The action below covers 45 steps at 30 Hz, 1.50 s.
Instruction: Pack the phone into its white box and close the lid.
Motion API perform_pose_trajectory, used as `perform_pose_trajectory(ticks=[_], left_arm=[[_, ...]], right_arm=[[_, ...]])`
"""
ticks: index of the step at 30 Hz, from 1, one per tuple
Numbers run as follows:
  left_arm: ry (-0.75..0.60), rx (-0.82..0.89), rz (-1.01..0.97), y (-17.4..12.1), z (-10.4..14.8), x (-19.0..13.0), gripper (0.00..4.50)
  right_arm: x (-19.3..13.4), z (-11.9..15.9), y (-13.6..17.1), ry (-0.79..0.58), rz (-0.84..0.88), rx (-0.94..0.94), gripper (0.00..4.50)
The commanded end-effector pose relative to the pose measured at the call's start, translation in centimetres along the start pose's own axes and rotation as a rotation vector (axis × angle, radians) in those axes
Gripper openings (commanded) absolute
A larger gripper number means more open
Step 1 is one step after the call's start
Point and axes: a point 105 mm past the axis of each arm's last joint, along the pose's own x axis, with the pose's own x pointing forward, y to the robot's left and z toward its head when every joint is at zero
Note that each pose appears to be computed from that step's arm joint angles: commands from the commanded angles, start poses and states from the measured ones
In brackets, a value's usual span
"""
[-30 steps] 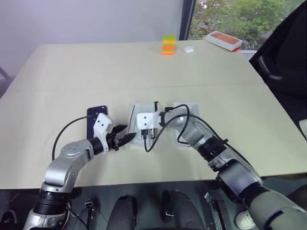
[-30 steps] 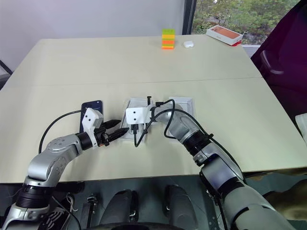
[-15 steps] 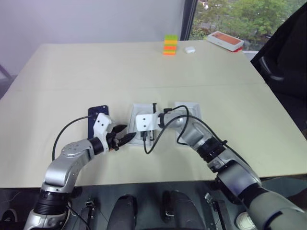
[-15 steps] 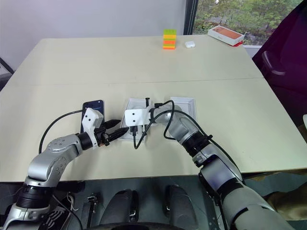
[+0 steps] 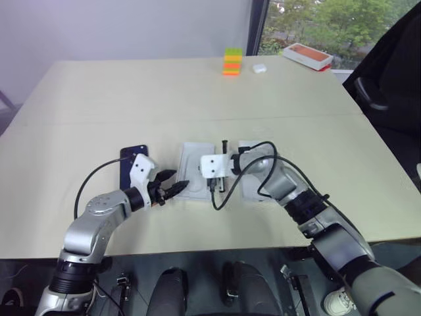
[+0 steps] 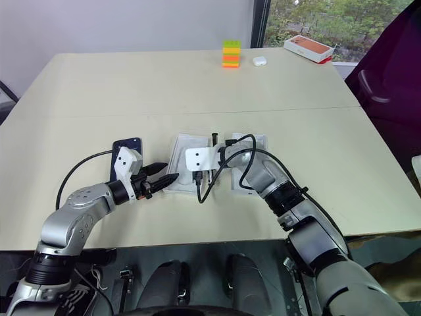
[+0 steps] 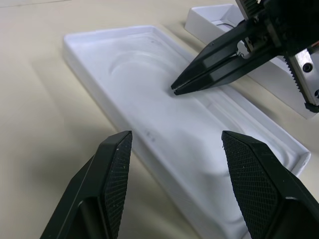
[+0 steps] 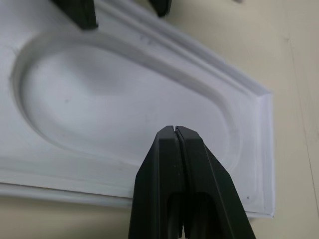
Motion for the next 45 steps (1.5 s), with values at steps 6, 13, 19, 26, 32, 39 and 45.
perform_pose_trajectory(ticks=[6,13,19,26,32,39,45], left_arm=[[-0.041,0.035,-0.023,-0.9,1.4,0.4,3.03],[-0.046,0.034,-0.042,-1.3,1.5,0.9,3.03],[-0.055,0.034,-0.047,-1.4,1.8,0.9,3.03],[-0.064,0.034,-0.001,0.2,2.6,-1.0,3.03],[-0.104,-0.004,0.034,2.2,4.2,-3.4,3.03],[-0.122,-0.184,0.184,7.0,4.7,-6.5,3.03],[-0.071,-0.292,0.179,7.9,4.1,-7.8,3.03]], right_arm=[[0.1,0.6,-0.7,-0.027,-0.035,-0.036,0.06],[0.1,0.9,-2.0,-0.049,-0.085,-0.026,0.06],[-1.0,1.8,-3.3,-0.136,-0.129,0.08,0.06],[-4.6,4.4,-6.2,-0.4,-0.196,0.364,0.06],[-6.5,4.6,-6.5,-0.493,-0.216,0.516,0.06],[-3.5,4.9,-4.0,-0.43,-0.193,0.53,0.06],[-1.6,6.4,-3.9,-0.417,-0.219,0.489,0.06]])
